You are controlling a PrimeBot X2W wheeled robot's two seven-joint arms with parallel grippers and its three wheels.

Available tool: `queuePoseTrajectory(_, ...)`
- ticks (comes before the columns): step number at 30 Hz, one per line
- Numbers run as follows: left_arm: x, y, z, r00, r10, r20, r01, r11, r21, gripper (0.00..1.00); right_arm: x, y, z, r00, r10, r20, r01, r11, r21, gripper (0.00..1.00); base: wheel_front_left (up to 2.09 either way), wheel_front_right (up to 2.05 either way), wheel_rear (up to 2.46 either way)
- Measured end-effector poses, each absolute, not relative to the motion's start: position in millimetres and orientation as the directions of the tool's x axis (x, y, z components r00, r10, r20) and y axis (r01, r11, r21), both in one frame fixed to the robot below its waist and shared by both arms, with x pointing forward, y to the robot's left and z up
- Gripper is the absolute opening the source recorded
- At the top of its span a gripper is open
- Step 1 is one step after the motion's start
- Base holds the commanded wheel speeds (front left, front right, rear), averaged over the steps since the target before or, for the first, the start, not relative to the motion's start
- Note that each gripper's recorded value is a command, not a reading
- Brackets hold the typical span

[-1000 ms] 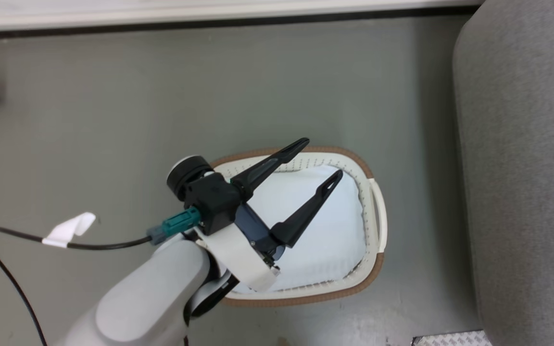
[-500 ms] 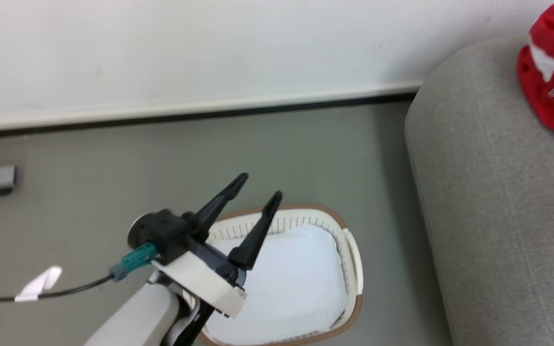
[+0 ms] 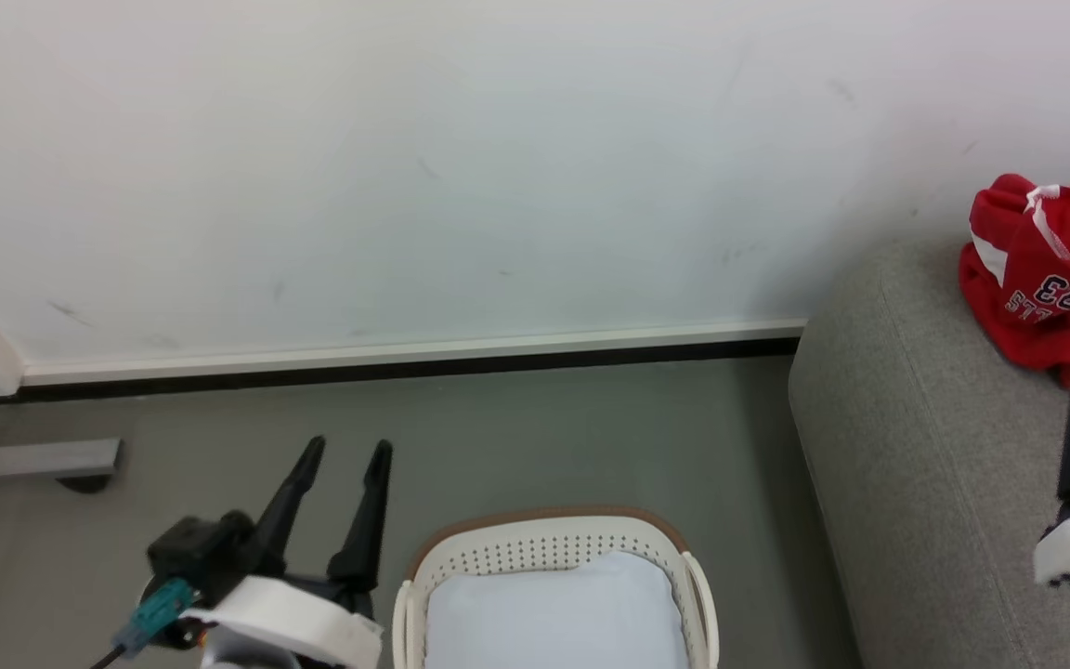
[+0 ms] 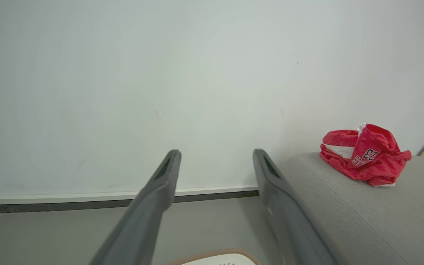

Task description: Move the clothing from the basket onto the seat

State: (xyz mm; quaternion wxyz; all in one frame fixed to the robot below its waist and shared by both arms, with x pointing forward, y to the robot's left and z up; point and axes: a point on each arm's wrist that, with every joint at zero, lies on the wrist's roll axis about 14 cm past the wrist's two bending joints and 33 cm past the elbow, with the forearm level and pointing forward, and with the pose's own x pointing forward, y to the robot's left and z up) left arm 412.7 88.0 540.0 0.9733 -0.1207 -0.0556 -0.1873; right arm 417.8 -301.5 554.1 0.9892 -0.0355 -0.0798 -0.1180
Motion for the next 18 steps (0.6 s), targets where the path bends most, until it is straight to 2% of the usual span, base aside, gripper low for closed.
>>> queuePoseTrajectory(9,381.5,156.0,513.9,0.988,-0.132,0.085,0.149,0.96,-0.237,1.0,388.6,-213.9,526.9,0.992,-0.017,0.123,0.022,0.999,-0.041,1.0,0.0,0.0,0.0)
queuePoseTrajectory(18,367.6,182.9,497.8,0.998,-0.042,0.049,0.052,0.972,-0.228,1.0,365.8,-177.0,499.1,0.996,0.077,0.054,-0.078,0.997,0.022,1.0,0.0,0.0,0.0)
